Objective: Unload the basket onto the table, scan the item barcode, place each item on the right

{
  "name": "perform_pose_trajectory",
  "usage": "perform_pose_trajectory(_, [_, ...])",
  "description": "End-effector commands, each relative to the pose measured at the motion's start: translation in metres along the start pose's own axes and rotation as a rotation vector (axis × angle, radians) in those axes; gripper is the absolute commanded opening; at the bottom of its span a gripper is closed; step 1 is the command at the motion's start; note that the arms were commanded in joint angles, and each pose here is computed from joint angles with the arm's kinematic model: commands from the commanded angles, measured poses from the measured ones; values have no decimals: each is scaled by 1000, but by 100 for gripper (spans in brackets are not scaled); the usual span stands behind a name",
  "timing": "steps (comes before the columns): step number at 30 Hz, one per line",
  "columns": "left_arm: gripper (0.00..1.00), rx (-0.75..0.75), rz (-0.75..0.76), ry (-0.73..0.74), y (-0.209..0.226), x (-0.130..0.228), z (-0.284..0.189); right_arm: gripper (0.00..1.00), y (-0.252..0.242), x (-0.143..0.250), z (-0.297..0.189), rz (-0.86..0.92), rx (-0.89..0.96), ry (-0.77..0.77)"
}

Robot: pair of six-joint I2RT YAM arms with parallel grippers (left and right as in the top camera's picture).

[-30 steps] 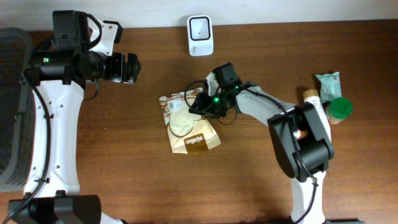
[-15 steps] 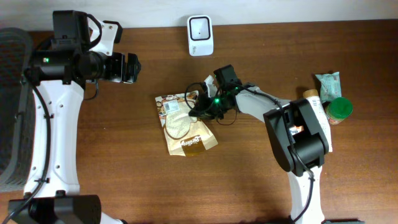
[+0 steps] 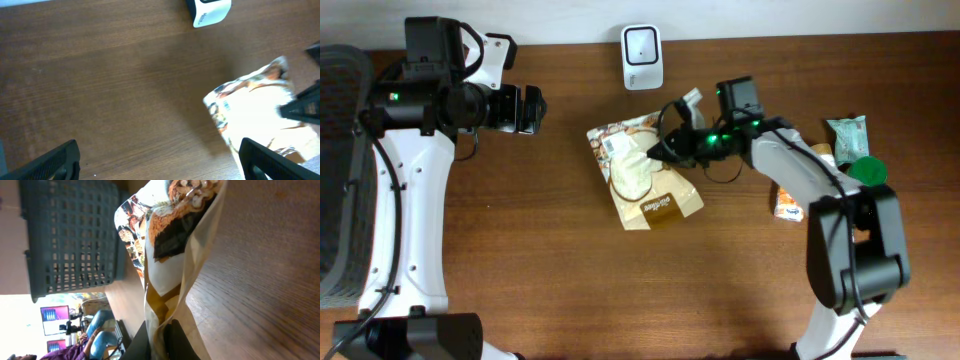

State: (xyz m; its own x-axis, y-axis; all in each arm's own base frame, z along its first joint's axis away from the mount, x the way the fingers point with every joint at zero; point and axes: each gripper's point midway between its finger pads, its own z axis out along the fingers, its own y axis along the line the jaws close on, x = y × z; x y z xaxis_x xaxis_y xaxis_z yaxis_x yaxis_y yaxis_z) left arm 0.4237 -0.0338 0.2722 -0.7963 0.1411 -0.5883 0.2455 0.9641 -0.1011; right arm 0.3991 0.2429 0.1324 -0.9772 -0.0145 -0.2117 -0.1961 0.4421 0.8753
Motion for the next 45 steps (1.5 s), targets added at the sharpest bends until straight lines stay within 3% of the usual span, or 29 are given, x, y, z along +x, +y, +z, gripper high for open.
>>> perform_pose_trajectory(1, [99, 2, 14, -1, 1, -1, 0, 4, 7, 1, -8, -5, 11, -5])
perform_pose_trajectory(14, [99, 2, 14, -1, 1, -1, 0, 4, -16, 5, -12, 47, 79, -5])
perform_pose_trajectory(20, [99, 80, 22, -32, -14, -7, 0, 4, -85, 20, -19, 145, 396, -50])
perform_pose_trajectory(26, [99, 155, 30, -41, -29, -10, 2, 4, -111, 29, -19, 201, 472, -56])
perform_pose_trajectory(29, [98, 201, -47, 35, -41, 1, 29, 4, -131, 33, -6, 275, 464, -43])
perform_pose_trajectory(33, [79, 260, -64, 145, -60, 20, 68, 4, -147, 42, 3, 306, 466, -9])
perform_pose_trajectory(36, [74, 328, -83, 214, -76, 34, 90, 4, -150, 44, 4, 302, 469, -1])
perform_pose_trajectory(38, [66, 355, -102, 281, -87, 51, 110, 11, -150, 44, 4, 294, 469, 0])
perform_pose_trajectory(39, [60, 357, -116, 313, -90, 58, 119, 17, -150, 44, 4, 294, 469, 0])
perform_pose_trajectory(40, [49, 359, -126, 340, -93, 65, 126, 18, -151, 44, 4, 294, 470, 0])
perform_pose_trajectory(42, [35, 360, -153, 392, -97, 78, 139, 21, -151, 44, 4, 292, 473, 0])
perform_pose_trajectory(45, [4, 357, -196, 461, -101, 94, 158, 24, -153, 44, 3, 284, 486, 0])
